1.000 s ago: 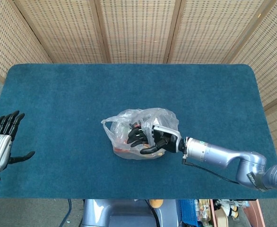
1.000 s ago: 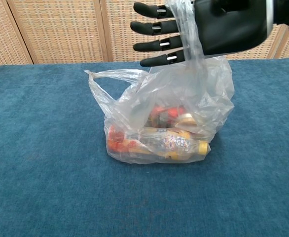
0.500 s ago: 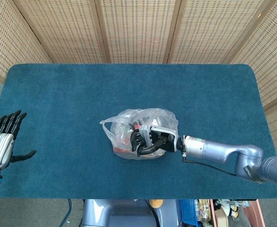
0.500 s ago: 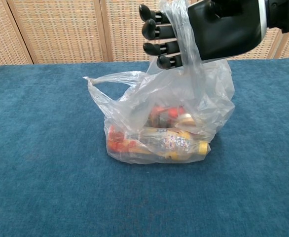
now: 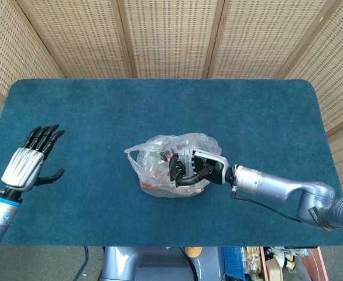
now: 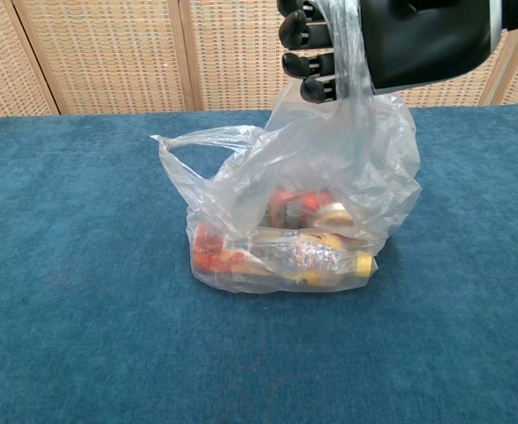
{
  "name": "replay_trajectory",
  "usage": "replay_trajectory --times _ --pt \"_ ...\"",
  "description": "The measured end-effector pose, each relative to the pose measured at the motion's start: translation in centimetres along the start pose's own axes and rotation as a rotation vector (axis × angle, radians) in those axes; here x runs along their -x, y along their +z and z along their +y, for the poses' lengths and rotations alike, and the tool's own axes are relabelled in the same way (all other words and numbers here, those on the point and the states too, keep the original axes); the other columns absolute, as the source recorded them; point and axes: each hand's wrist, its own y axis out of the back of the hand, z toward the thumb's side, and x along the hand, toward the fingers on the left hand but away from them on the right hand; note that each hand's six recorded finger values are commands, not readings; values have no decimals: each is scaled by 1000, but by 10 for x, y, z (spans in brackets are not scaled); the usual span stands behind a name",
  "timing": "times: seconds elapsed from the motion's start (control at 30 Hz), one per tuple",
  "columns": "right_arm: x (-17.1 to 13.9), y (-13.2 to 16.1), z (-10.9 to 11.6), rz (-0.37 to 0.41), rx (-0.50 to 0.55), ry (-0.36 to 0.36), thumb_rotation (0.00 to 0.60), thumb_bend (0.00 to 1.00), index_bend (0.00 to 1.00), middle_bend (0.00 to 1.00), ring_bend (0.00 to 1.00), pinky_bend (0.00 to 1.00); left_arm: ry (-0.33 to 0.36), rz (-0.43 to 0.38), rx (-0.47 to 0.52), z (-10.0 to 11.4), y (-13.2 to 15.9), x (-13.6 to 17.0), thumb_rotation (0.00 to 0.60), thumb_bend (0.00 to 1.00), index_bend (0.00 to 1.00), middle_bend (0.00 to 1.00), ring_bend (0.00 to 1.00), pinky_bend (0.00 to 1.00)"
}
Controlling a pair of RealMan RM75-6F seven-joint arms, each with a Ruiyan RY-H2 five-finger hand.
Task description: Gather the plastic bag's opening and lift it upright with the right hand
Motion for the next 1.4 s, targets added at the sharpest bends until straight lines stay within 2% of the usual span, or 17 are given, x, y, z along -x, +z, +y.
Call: replay_trajectory --times 0.23,0.47,0.67,0.83,0.97,1.07,1.4 --pt "-6 5 2 20 1 -13 600 0 486 568 450 465 8 -210 -102 -19 8 -36 600 306 6 0 0 0" --pt "-10 9 8 23 -2 -39 600 0 487 568 449 466 15 -341 -191 -46 10 -59 600 311 3 0 0 0" --pt "-11 9 9 27 2 -39 600 0 488 568 449 465 30 -430 -201 -77 24 -73 600 324 2 0 0 0" --pt "-13 11 10 35 3 -36 600 4 488 568 450 466 49 -462 -182 -101 42 -84 600 326 36 0 0 0" --pt "-15 12 13 33 -1 -43 600 21 488 568 449 466 76 -463 -123 -114 58 -95 600 326 63 0 0 0" --pt "-16 11 16 33 1 -47 600 26 488 568 449 465 91 -461 -93 -121 69 -105 600 336 87 0 0 0" --pt "-15 8 25 28 4 -57 600 40 489 568 449 465 126 -475 -77 -131 104 -134 600 375 245 0 0 0"
